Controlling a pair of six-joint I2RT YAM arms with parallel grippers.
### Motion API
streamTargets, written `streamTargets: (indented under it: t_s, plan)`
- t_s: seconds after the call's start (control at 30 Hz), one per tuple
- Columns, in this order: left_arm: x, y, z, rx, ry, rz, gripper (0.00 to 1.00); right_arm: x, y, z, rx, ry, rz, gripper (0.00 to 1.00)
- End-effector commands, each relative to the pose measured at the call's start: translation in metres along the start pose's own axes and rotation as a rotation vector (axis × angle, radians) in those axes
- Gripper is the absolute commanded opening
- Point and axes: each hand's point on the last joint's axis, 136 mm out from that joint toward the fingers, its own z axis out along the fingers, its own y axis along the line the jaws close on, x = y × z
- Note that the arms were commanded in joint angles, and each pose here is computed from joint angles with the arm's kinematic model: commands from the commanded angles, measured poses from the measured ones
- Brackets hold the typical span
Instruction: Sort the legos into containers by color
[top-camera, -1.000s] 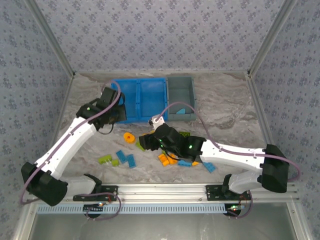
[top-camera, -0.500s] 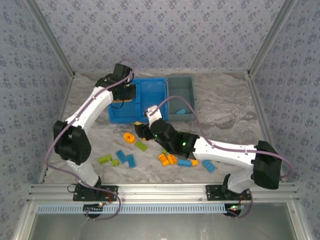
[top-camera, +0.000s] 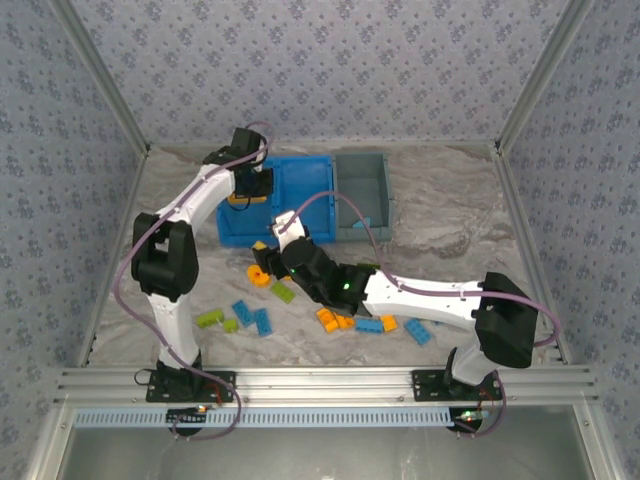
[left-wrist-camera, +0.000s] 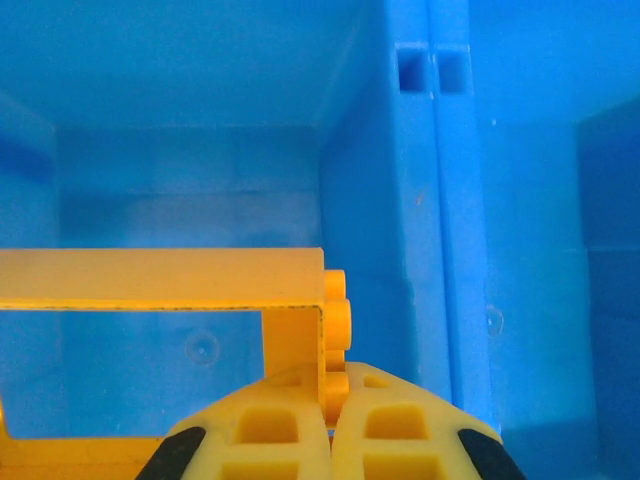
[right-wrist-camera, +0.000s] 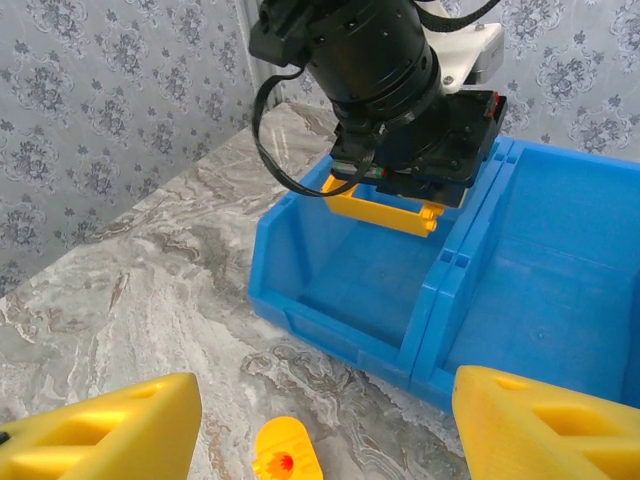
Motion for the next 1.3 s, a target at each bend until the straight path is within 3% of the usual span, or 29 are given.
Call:
streamTargets:
  t_s: [0.0, 0.3, 0.4, 0.5, 0.63, 0.83, 1.0, 1.13, 1.27]
  plan:
    - [-0.019, -0.005, 0.004, 0.027, -0.037, 0.020, 0.00, -0.014, 0.003, -0.001, 0.008, -0.035, 0.027, 0.70]
    - [-0.012, 0.007, 0.032, -0.019, -0.002, 0.038, 0.00, -0.011, -0.002, -0.002, 0.011, -0.024, 0.037, 0.70]
    - [-0.008, 0.010, 0.036, -0.029, 0.010, 0.041, 0.12, -0.006, -0.007, -0.003, 0.023, -0.010, 0.040, 0.71]
    - [-0.008, 0.011, 0.032, -0.037, 0.004, 0.032, 0.30, -0.001, -0.016, -0.007, 0.041, -0.005, 0.055, 0.71]
    - [-0.011, 0.009, 0.018, -0.026, -0.021, 0.015, 0.36, 0.005, -0.027, -0.016, 0.064, 0.006, 0.070, 0.71]
    - [-0.028, 0.005, -0.027, -0.030, -0.107, 0.012, 0.36, 0.011, -0.057, -0.040, 0.148, 0.029, 0.083, 0.71]
    - [-0.036, 0.000, -0.091, -0.049, -0.214, -0.024, 0.40, 0.043, -0.136, -0.071, 0.416, 0.169, 0.197, 0.74]
    - [-0.016, -0.041, -0.152, 0.072, -0.317, 0.005, 0.49, 0.082, -0.186, -0.097, 0.530, 0.335, 0.288, 0.74]
    - [0.038, -0.109, -0.201, 0.276, -0.357, 0.133, 0.60, 0.111, -0.224, -0.140, 0.675, 0.472, 0.377, 0.75]
